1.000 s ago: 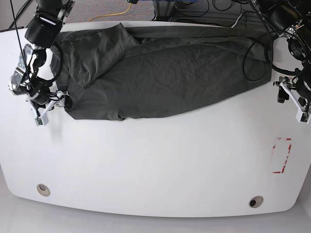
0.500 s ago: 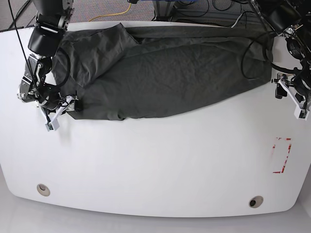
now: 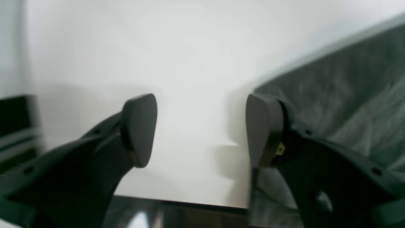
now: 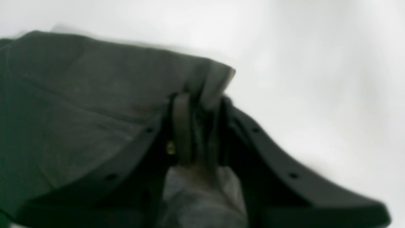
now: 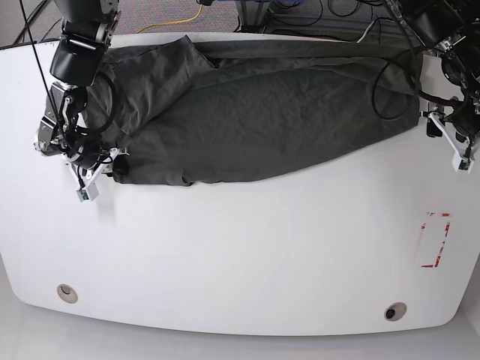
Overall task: Layout the t-shirt on the table in an organized manner, then fold the t-shirt properly
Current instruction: 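Lower the left gripper toward the shirt side and reach for the fabric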
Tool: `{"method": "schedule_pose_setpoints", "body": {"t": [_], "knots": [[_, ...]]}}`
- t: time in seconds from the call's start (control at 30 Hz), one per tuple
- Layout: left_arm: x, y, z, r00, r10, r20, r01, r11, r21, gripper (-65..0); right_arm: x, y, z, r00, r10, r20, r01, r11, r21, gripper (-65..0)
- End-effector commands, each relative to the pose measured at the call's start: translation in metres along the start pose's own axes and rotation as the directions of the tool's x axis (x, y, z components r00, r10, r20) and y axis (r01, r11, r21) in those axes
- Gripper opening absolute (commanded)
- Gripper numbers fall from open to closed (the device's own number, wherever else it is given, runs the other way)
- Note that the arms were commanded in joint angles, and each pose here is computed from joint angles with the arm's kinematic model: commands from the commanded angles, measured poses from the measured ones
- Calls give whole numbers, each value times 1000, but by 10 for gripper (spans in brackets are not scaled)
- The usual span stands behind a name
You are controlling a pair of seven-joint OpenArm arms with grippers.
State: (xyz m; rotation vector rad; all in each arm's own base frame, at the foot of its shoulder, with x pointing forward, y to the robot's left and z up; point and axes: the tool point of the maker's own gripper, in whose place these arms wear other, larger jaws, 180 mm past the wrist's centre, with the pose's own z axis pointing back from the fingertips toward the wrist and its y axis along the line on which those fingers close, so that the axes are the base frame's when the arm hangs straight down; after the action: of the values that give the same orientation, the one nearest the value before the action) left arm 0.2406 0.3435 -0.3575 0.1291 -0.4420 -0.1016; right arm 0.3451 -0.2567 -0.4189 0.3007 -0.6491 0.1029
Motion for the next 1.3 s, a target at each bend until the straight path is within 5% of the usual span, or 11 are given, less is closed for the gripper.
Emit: {"method": "schedule_pose_setpoints", "body": {"t": [0.0,0.3,0.97,1.27], "knots": [[-4,11,-2,999,37,10,-37,999,2,-240,8,-6,5,1000,17,15,-16,1000,-15,-560],[-32,-9,-30,989,138,-56,-143,985,-99,-240,5,-6,6,1000,16,12,-16,1000,-16,-561],[13,-47,-22,959,240,149,-179,924,-338,-240,4,-6,6,1000,16,10,-15,1000,-16,-561],[23,-40,-12,953,243,183,-164,917,-363,-242,4,-6,6,1000,16,10,-15,1000,-16,-561]]}}
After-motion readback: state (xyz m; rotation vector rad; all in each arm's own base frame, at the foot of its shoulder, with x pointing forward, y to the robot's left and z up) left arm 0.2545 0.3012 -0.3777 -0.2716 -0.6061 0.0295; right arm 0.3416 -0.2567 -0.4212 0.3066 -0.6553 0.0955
